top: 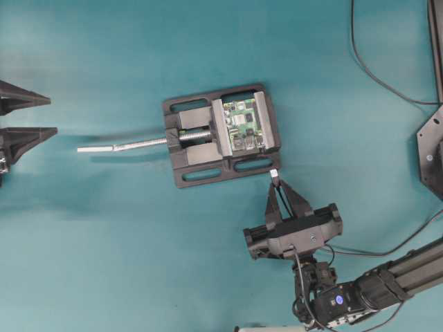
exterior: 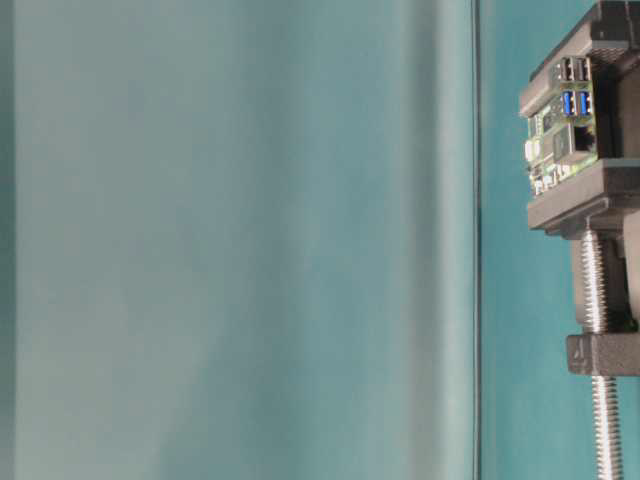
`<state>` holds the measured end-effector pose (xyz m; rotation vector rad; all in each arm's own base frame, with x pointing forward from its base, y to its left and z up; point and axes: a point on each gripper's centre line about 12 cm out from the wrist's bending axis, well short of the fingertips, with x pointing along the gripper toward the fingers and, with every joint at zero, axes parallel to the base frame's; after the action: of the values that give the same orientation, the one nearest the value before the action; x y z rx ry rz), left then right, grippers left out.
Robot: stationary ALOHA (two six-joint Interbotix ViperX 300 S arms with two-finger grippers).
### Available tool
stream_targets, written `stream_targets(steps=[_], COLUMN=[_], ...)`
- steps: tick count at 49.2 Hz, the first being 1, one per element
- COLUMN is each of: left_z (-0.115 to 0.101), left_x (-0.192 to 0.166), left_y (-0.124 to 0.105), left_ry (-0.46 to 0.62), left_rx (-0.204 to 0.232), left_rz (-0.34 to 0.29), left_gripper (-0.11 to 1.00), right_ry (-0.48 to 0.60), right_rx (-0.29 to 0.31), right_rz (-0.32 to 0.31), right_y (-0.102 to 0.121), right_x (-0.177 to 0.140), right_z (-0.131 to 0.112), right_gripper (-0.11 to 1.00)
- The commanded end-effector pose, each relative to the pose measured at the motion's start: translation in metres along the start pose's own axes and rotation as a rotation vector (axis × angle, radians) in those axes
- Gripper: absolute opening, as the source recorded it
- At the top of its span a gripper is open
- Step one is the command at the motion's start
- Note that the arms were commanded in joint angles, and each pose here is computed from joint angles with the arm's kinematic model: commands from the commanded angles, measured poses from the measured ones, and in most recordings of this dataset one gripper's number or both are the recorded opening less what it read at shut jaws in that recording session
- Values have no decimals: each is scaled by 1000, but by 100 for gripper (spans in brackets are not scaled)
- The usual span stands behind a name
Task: Insert the USB into the fixed PCB.
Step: 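Carry the USB plug with the right gripper up to the board's USB port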
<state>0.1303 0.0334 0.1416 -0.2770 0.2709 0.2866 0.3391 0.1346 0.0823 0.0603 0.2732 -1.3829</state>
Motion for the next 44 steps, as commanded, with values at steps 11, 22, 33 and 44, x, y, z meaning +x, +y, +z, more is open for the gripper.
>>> stream_targets(steps=[11, 22, 33, 44], left_z=[5, 5, 5, 5], left_x=[1, 1, 1, 1], left_y=[-1, -1, -1, -1], left_ry=[-11, -12, -12, -11], left_rx=[-8, -7, -7, -7], left_rz=[-1, -2, -2, -1], left_gripper=[93, 93, 93, 93], right_ry=[-3, -5, 10, 20], right_rx=[13, 27, -19, -25], right_rz=[-4, 6, -1, -19], right_y=[4, 4, 3, 6], right_x=[-1, 0, 2, 11], right_z=[3, 12, 25, 33], right_gripper=[21, 21, 21, 21])
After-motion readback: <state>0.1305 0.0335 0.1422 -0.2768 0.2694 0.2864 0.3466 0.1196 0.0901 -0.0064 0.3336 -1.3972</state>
